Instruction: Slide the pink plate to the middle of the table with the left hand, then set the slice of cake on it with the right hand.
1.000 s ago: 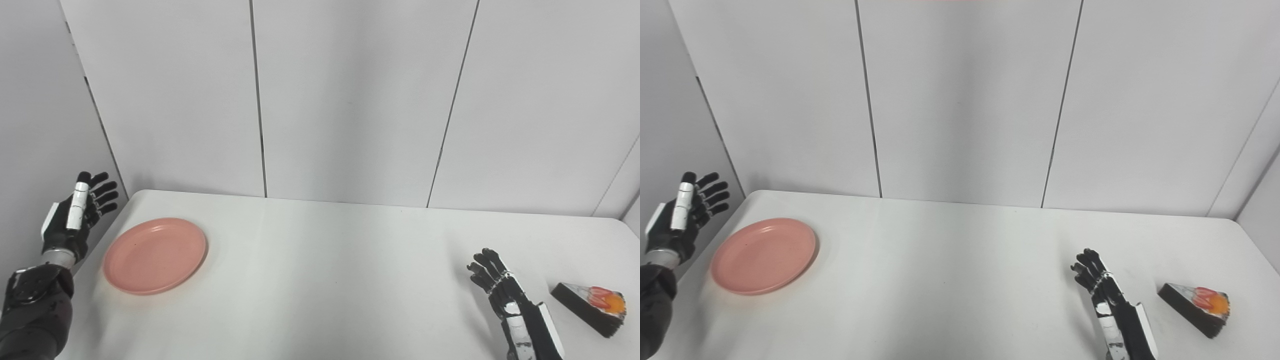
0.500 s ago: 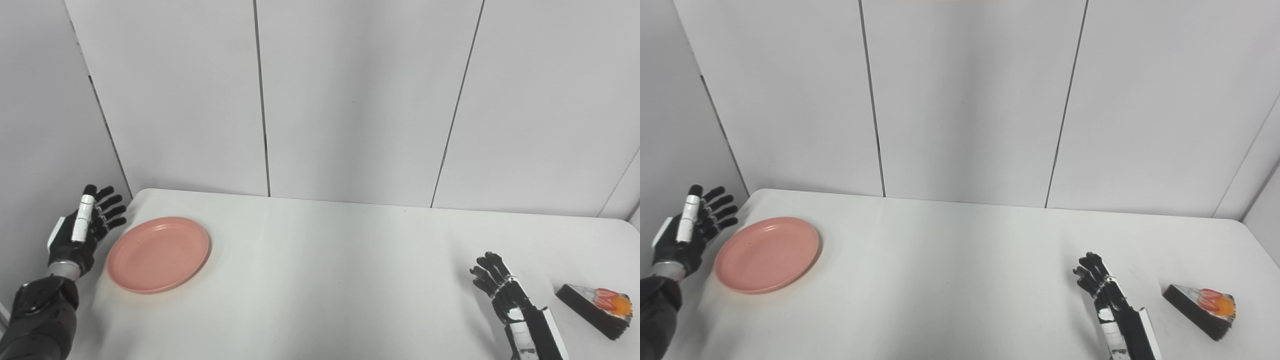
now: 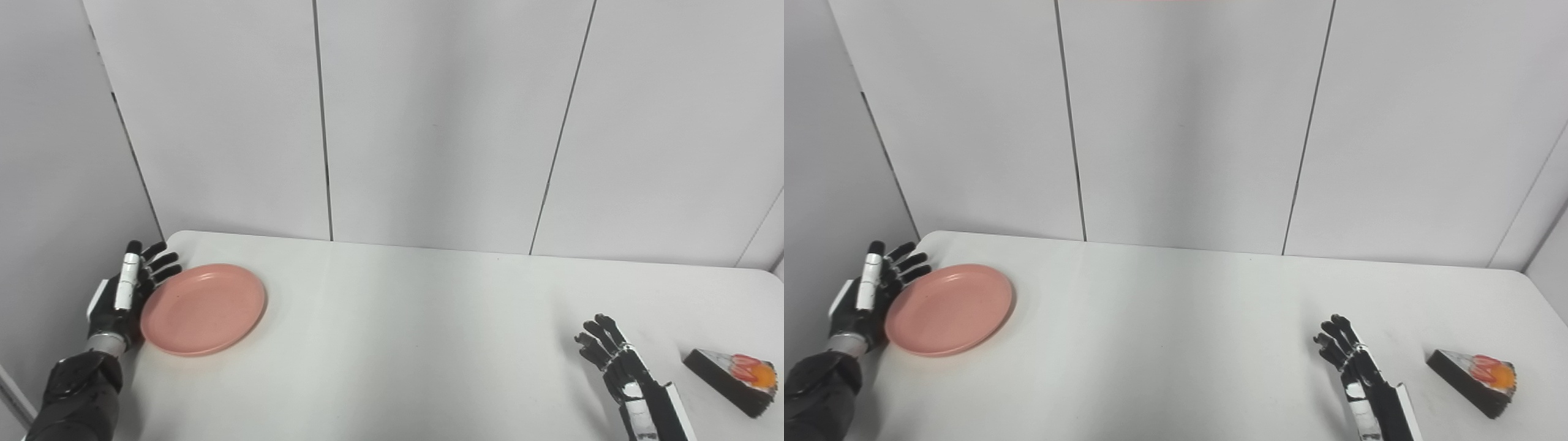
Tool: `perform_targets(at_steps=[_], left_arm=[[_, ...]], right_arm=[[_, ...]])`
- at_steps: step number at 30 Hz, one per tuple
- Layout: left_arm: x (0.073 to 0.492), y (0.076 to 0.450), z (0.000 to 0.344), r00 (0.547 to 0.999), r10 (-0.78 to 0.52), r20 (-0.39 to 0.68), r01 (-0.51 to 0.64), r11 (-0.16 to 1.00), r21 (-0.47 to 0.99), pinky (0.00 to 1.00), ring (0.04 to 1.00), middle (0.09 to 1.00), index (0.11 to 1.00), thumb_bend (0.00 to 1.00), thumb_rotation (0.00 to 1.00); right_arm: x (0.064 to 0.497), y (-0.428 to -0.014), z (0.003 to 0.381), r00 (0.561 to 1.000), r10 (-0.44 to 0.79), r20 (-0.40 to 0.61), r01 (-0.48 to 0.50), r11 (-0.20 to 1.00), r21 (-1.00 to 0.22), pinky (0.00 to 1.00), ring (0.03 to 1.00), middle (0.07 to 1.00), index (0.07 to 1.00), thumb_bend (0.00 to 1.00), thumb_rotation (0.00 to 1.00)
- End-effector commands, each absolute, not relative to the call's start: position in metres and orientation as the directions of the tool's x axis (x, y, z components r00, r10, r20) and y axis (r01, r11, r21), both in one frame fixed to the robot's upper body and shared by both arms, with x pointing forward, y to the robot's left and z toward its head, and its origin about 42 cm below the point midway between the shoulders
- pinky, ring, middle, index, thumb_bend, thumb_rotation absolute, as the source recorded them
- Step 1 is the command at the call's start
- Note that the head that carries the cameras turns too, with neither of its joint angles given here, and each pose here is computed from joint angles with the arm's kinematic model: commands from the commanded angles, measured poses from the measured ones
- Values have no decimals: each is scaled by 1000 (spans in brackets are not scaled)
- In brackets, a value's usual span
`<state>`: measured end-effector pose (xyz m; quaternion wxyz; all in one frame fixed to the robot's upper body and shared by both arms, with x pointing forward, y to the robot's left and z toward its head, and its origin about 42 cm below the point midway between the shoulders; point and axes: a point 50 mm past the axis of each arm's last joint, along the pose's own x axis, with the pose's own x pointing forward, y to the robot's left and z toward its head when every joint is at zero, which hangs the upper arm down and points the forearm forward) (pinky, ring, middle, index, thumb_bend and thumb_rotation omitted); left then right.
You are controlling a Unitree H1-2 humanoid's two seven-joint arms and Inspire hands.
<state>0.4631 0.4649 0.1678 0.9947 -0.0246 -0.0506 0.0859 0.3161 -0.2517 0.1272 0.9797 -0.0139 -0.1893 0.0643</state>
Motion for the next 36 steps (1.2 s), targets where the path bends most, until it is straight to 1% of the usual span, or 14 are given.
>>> perform_targets(at_steps=[1,6,11,14,18,21,22,23,26,29,30,31,33,36], left_arm=[[471,460,183,980,124,155,-119,992,-40,727,772,777,770,890,891],[478,443,185,982,62,176,-60,998,-20,757,791,785,781,919,928],[484,425,188,979,-5,204,7,1000,-11,746,783,781,746,919,922],[489,413,190,976,-23,217,27,1000,-12,795,799,792,756,915,935],[495,397,191,972,-66,227,75,997,-33,792,817,809,767,910,914],[498,383,187,971,-96,218,108,993,-41,824,843,836,792,871,949],[499,380,185,972,-99,215,112,993,-45,800,836,833,795,882,944],[499,372,183,970,-112,217,125,991,-46,786,831,831,793,887,940],[500,352,179,958,-170,231,184,982,-41,807,842,835,794,879,941],[501,334,177,950,-205,235,220,975,-37,807,831,814,766,939,905],[501,328,177,947,-218,236,233,972,-37,797,830,812,763,943,901],[500,324,177,945,-226,236,242,970,-37,777,828,811,762,939,897],[500,311,174,939,-255,233,266,964,-18,782,822,809,763,927,901],[499,296,171,926,-303,224,310,951,2,823,843,825,779,891,912]], right_arm=[[281,-246,76,976,102,190,-105,994,8,880,861,890,909,907,947],[282,-246,77,977,107,185,-110,994,7,888,866,895,913,906,950],[282,-244,77,978,104,182,-107,994,5,882,860,895,908,918,949],[282,-242,78,978,106,182,-108,994,3,885,862,897,908,922,952],[281,-240,80,978,106,179,-108,994,1,886,862,898,908,924,953],[281,-237,81,978,108,176,-110,994,2,886,863,901,909,919,953],[281,-237,82,979,109,175,-111,994,3,886,865,903,910,915,953],[281,-236,82,979,109,173,-111,994,3,886,865,903,911,912,954],[281,-234,84,979,112,169,-114,993,3,886,864,902,913,914,954],[281,-233,85,979,115,169,-116,993,0,889,864,904,918,911,954],[281,-233,85,979,114,168,-116,993,1,888,863,903,918,912,954],[281,-233,85,979,114,168,-115,993,1,888,861,902,917,914,952],[282,-232,86,979,114,171,-116,993,5,888,859,901,916,910,951],[282,-230,86,977,116,176,-118,993,2,885,856,899,915,901,953]])
